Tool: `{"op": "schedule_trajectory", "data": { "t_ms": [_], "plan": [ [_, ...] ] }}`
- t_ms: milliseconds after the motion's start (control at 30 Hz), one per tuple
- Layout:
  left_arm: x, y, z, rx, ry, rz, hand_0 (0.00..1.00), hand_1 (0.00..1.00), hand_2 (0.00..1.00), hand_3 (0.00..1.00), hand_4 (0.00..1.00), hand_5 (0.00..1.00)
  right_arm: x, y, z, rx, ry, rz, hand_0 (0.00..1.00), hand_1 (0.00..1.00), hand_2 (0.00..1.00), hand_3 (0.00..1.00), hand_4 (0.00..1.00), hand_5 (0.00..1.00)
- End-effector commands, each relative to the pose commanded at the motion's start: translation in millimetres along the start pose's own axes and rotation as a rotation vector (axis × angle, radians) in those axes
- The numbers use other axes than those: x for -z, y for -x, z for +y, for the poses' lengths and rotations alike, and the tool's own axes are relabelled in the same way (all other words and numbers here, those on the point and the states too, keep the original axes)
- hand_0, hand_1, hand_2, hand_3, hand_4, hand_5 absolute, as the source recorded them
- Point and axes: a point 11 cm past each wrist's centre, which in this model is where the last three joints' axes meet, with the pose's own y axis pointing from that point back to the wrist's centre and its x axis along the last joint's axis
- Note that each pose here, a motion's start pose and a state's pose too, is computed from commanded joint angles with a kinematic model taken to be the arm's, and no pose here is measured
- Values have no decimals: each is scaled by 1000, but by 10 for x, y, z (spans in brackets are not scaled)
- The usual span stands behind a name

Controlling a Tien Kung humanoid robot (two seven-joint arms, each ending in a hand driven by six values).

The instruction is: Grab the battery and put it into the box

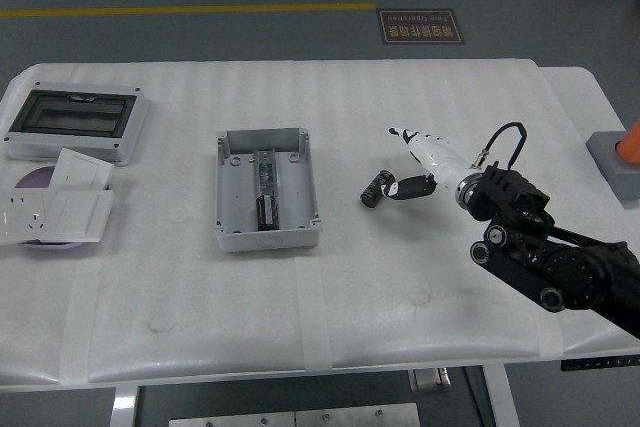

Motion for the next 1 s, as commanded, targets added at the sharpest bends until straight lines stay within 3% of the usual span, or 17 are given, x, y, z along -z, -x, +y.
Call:
{"op": "schedule_trajectory", "data": {
  "t_ms": [533, 800, 833, 1000],
  "plan": [
    [-34, -1, 7, 0, 11, 1, 659, 660, 619, 556, 402, 426, 5, 222, 6, 52, 8, -10, 998, 964, 962, 998, 934, 468],
    [-30, 6, 6, 0, 9, -2, 659, 660, 620, 556, 400, 427, 35, 153, 22, 30, -3, -2, 998, 954, 946, 998, 935, 468],
    [-30, 6, 6, 0, 9, -2, 659, 660, 619, 555, 398, 426, 38, 134, 23, 25, -4, -2, 998, 933, 881, 965, 934, 471],
    [-39, 2, 9, -1, 11, -1, 659, 660, 619, 555, 398, 426, 58, 73, 27, 11, -13, -11, 998, 933, 881, 965, 934, 471]
  ]
}}
